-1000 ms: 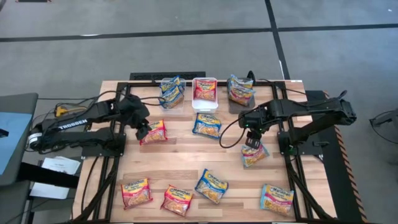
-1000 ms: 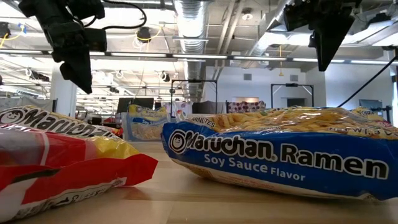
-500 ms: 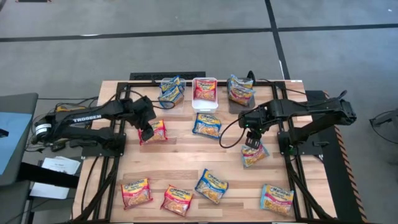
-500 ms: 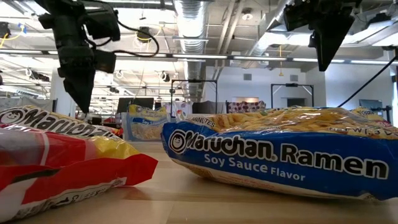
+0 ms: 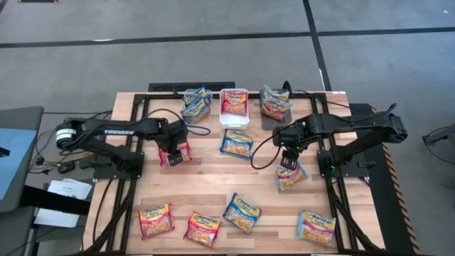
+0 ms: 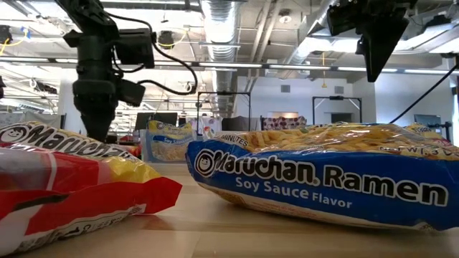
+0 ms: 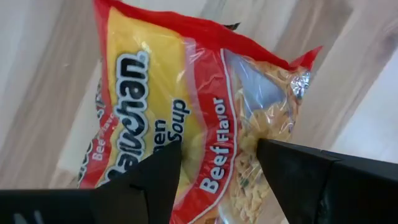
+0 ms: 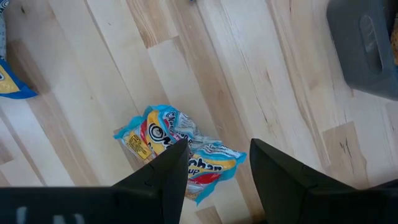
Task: Sort Maruchan noodles
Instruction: Put the red noodle pack into the white bin
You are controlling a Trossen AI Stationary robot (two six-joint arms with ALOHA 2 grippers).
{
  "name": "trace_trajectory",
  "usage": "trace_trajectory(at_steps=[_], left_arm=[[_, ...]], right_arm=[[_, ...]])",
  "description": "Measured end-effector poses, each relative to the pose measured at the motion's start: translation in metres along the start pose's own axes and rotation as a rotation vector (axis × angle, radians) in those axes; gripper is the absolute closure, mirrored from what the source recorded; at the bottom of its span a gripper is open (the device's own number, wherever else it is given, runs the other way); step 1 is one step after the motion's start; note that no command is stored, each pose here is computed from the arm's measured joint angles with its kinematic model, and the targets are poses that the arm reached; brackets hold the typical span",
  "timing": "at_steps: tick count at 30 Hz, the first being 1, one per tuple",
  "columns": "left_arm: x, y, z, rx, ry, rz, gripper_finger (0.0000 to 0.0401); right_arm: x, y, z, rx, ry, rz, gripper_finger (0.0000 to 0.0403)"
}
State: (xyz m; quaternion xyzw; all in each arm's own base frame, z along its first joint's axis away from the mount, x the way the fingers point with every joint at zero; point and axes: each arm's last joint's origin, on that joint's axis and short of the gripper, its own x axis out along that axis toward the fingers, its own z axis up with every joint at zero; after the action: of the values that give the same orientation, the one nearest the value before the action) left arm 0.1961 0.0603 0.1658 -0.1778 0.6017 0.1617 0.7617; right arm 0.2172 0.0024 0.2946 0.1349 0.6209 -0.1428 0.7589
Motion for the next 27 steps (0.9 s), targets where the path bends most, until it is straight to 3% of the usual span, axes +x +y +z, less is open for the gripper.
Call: trace_trajectory(at_steps=[9,15,22,27], left_arm=[[0.014,-0.012,0.005,-0.032,0.014,-0.002,0.0207],[0.015,-0.02,0.005,-0.013,-0.012,-0.015,0.0283],[0.015,-0.031,0.006,0.012,-0.049,-0.049,0.0382],[0.015,-0.037,0.007,0.061,-0.086,-0.067,0.0397]], right_arm=[[0.0,0.0,0.0,0.001,-0.002,0.0,0.0207],[0.0,0.001,0.001,0.005,-0.014,0.006,0.0207],[0.0,0.002,0.005,0.127,-0.046,0.026,0.0207],[0.0,0.003,0.007,0.176,-0.07,0.041,0.0207]])
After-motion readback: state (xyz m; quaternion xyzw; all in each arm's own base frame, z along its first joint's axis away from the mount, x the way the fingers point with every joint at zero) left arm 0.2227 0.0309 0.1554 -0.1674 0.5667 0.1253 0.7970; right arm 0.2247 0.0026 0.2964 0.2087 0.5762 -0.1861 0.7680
